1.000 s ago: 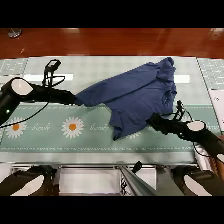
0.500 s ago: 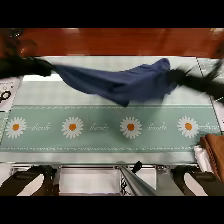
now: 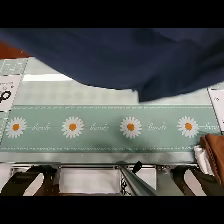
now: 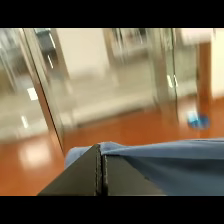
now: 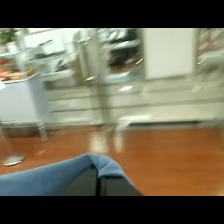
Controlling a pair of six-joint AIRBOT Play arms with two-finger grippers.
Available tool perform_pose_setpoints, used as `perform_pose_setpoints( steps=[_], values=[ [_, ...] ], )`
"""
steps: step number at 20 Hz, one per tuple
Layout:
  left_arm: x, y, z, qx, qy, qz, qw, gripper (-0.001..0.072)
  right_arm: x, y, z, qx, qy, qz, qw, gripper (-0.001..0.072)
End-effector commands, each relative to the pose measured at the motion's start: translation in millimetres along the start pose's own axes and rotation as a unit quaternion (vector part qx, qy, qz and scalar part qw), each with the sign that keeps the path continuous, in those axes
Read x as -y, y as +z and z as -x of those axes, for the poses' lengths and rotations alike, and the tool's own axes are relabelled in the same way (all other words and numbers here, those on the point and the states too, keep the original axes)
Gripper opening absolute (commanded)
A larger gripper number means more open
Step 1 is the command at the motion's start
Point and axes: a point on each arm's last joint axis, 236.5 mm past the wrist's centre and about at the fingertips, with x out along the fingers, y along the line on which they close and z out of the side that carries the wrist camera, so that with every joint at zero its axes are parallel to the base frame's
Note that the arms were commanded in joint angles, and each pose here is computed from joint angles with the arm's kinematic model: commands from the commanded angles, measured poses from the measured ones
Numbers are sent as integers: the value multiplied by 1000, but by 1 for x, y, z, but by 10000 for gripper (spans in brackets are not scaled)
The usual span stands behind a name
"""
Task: Fold the shirts.
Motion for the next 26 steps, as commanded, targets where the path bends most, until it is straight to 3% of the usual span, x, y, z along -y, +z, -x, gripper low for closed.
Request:
perform_pose_setpoints(
  steps=[1, 6, 10, 12, 17, 21, 23, 26],
  values=[
    [5, 35, 62, 32, 5, -14, 999, 15, -10, 13, 41, -9, -45, 31, 998, 19],
    [27, -28, 98, -109, -29, 28, 993, 15, -17, -28, 64, -95, -53, 37, 993, 19],
    [39, -90, 99, -242, -56, 43, 968, 15, 15, -75, 72, -201, -105, 33, 973, 19],
    [47, -144, 95, -348, -77, 51, 933, 15, 34, -131, 75, -332, -105, 18, 937, 19],
    [64, -295, 56, -539, -105, 86, 831, 15, 115, -225, 30, -469, -145, -49, 870, 19],
    [72, -396, -3, -589, -105, 107, 794, 15, 158, -305, -61, -513, -113, -75, 848, 19],
    [73, -435, -31, -606, -106, 111, 781, 15, 160, -345, -112, -515, -89, -69, 850, 19],
    [72, -480, -73, -599, -95, 116, 787, 15, 178, -376, -191, -446, -91, -55, 889, 19]
  ],
)
